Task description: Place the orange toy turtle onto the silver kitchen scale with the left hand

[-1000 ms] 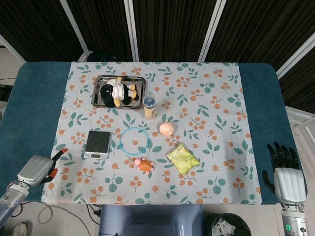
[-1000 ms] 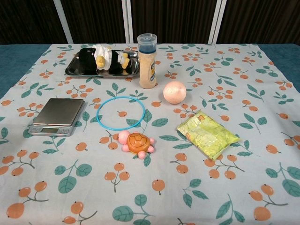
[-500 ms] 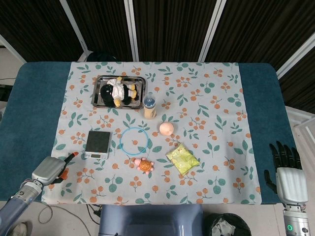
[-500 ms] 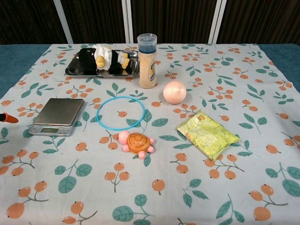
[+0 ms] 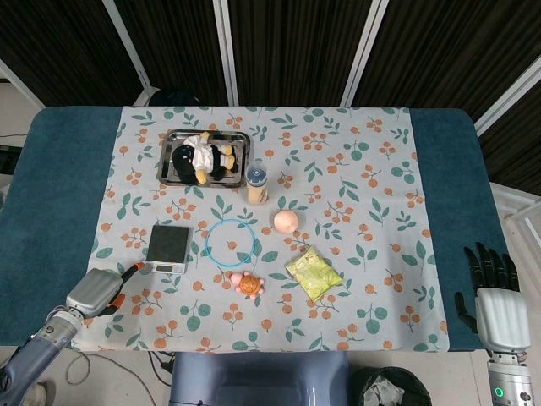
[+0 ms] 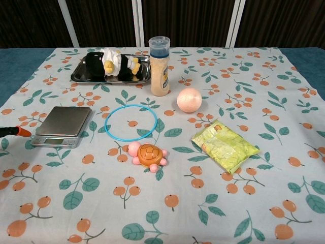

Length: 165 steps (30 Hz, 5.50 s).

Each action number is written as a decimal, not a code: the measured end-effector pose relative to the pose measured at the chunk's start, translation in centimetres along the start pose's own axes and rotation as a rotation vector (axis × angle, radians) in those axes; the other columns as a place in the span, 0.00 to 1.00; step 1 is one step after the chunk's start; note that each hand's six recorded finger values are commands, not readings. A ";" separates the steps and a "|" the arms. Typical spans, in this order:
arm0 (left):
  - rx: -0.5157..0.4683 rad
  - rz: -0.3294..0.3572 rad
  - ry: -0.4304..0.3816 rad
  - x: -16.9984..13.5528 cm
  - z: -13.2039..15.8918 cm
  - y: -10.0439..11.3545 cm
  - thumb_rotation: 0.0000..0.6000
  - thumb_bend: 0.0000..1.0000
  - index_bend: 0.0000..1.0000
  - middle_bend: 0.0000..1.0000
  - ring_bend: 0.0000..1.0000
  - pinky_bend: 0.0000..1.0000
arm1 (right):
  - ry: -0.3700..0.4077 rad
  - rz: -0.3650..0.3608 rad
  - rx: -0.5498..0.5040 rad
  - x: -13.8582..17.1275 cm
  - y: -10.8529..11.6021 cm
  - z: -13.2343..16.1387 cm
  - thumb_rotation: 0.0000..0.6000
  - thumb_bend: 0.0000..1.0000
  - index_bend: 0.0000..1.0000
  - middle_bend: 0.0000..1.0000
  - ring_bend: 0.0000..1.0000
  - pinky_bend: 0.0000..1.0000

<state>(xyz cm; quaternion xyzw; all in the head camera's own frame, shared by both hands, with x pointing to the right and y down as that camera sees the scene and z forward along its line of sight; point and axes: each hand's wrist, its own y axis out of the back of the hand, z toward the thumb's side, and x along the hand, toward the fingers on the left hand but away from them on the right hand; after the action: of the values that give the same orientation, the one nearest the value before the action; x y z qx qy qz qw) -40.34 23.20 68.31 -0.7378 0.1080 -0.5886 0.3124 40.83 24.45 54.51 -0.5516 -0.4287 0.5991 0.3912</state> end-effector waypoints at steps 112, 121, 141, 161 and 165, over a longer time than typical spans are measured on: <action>0.270 0.230 -0.378 9.7 22.4 10.5 1.00 0.09 0.14 0.29 0.19 0.23 | -0.008 0.010 -0.004 -0.1 -0.3 -0.1 1.00 0.50 0.01 0.00 0.01 0.00; 0.308 0.220 -0.383 10.9 23.9 9.1 1.00 0.11 0.16 0.30 0.20 0.24 | -0.013 0.017 -0.003 -0.2 -0.5 -0.2 1.00 0.50 0.01 0.00 0.01 0.00; 0.403 0.254 -0.417 11.4 25.5 7.7 1.00 0.30 0.34 0.56 0.43 0.49 | -0.016 0.025 -0.008 -0.4 -0.6 -0.4 1.00 0.50 0.01 0.00 0.01 0.00; 0.410 0.380 -0.290 9.4 18.7 11.7 1.00 0.31 0.32 0.56 0.43 0.49 | -0.006 0.032 -0.006 -0.3 -0.8 -0.2 1.00 0.50 0.01 0.00 0.01 0.00; 0.397 0.390 -0.209 7.9 13.7 12.3 1.00 0.31 0.32 0.56 0.43 0.49 | 0.000 0.036 -0.003 -0.2 -0.9 0.1 1.00 0.50 0.01 0.00 0.01 0.00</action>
<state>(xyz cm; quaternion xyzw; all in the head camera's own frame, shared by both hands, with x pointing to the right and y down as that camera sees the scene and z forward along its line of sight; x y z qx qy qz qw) -22.67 13.96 65.85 -0.6842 0.0977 -0.4478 0.5674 40.79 24.55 55.42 -0.5596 -0.4198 0.6054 0.3795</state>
